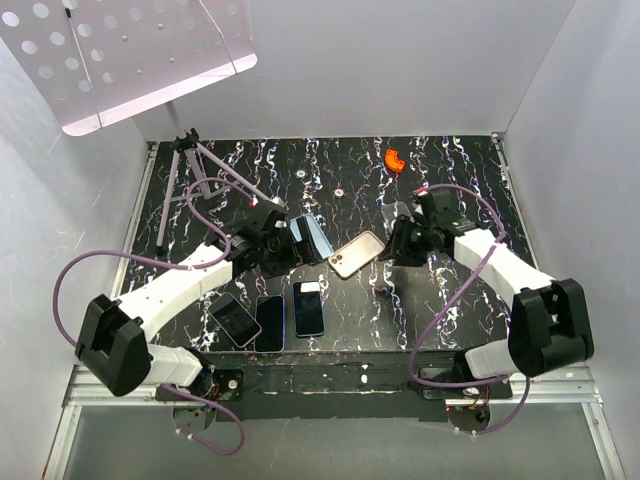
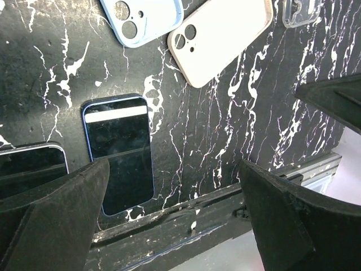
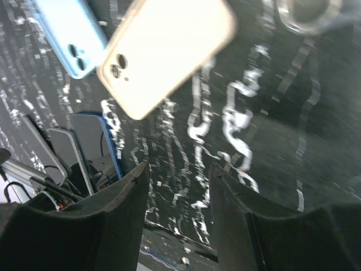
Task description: Put the phone into the phone case
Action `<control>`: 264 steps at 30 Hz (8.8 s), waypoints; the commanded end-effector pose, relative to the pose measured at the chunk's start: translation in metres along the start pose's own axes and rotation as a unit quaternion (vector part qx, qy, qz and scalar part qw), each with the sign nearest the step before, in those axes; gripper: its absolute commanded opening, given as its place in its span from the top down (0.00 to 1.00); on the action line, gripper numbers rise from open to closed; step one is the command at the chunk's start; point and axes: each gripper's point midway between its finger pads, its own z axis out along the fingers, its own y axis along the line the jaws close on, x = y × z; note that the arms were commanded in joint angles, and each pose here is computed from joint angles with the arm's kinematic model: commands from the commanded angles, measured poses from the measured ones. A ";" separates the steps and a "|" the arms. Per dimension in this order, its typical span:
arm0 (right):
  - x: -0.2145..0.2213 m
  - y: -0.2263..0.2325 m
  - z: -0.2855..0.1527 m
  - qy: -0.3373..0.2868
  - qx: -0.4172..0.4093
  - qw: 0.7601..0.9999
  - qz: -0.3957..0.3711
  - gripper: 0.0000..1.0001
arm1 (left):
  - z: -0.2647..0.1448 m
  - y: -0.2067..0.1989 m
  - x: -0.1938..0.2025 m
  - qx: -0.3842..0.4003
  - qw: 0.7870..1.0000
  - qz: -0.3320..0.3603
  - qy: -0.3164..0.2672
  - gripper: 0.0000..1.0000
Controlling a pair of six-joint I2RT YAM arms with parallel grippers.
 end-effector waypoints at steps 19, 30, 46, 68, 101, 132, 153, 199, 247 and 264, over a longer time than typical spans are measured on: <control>0.021 -0.066 -0.051 -0.043 0.020 0.997 0.060 0.33 | 0.099 -0.023 0.001 -0.071 0.995 -0.012 0.067 0.34; 0.021 -0.066 -0.047 -0.035 0.017 0.997 0.060 0.33 | 0.136 -0.010 0.007 -0.126 0.988 -0.004 0.092 0.51; 0.014 -0.060 -0.049 -0.032 0.010 0.998 0.059 0.33 | 0.151 0.003 0.012 -0.159 0.982 0.022 0.095 1.00; 0.001 -0.042 -0.067 -0.048 -0.011 0.998 0.044 0.34 | 0.123 -0.029 0.067 -0.154 0.982 -0.001 0.110 1.00; 0.001 -0.040 -0.066 -0.053 -0.020 0.998 0.032 0.20 | 0.072 -0.060 0.019 -0.014 0.999 0.015 0.031 0.02; 0.001 -0.020 -0.055 -0.029 -0.052 0.998 0.009 0.12 | -0.042 0.075 -0.013 -0.088 0.996 0.012 -0.033 0.02; 0.024 -0.025 -0.040 0.010 -0.031 0.999 0.021 0.12 | 0.041 0.052 0.069 -0.203 0.968 0.072 0.131 0.02; 0.023 -0.016 -0.036 0.044 -0.040 0.998 0.012 0.12 | 0.048 0.036 0.067 -0.195 0.968 0.148 0.061 1.00; 0.090 0.143 -0.043 0.305 -0.312 0.894 -0.098 0.31 | -0.045 -0.037 0.083 0.055 0.927 0.370 -0.022 1.00; 0.115 0.147 -0.027 0.365 -0.337 0.863 -0.088 0.78 | -0.051 -0.046 0.085 0.066 0.929 0.362 -0.029 1.00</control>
